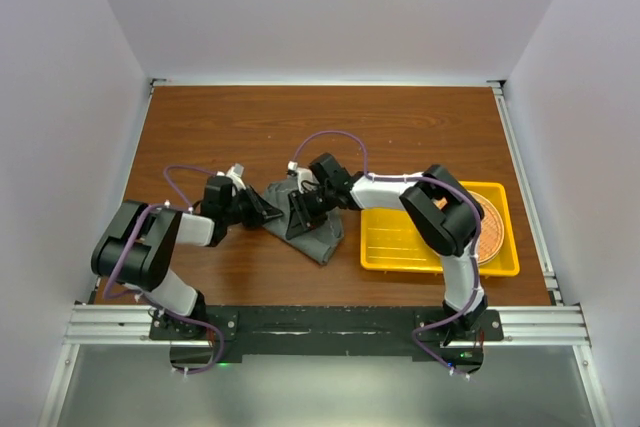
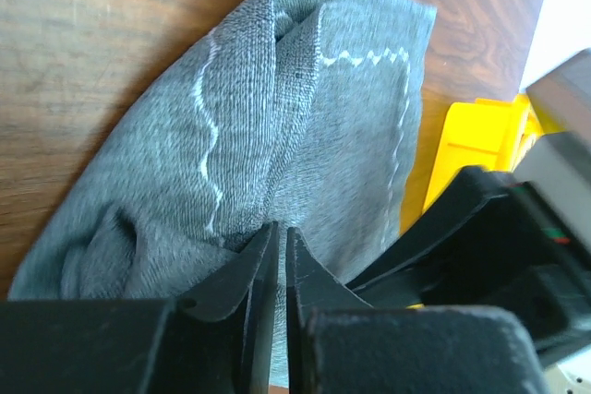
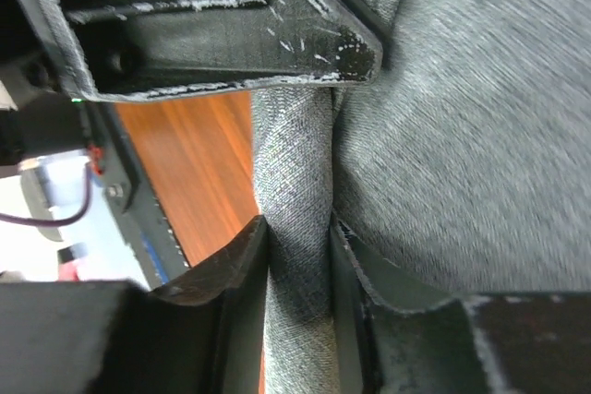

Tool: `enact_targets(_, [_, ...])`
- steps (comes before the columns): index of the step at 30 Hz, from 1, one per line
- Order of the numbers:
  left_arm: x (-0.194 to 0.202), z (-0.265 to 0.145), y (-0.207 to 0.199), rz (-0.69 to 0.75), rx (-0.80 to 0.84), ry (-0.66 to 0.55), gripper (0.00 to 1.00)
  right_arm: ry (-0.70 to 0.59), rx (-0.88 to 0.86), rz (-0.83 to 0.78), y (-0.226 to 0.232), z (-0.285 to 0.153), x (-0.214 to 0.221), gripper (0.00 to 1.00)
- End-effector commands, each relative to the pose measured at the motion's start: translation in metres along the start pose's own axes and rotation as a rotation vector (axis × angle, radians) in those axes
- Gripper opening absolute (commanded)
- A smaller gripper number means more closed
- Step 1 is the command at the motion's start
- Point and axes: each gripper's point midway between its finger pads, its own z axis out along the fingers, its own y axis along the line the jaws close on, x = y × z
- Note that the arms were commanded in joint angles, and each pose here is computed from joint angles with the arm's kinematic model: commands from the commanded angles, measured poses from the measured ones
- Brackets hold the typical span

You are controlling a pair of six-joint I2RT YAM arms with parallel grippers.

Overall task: Fold the napkin, place the utensils inside, and roll it up
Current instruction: Roll the napkin with the utensil

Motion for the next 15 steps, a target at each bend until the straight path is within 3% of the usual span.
enact_targets(1, [0.049,-0.002,0.062,-0.024,-0.170,0.118,0.12,0.109,0.327,-0.029,-0.044,-0.023,0.025,0.40])
enact_targets(6, [0.054,0.000,0.068,-0.040,-0.178,0.120,0.10,0.123,0.456,-0.212,-0.021,-0.045,0.014,0.54])
enact_targets(15, [0.054,0.000,0.066,-0.047,-0.175,0.127,0.07,0.123,0.585,-0.251,-0.028,-0.078,0.042,0.54])
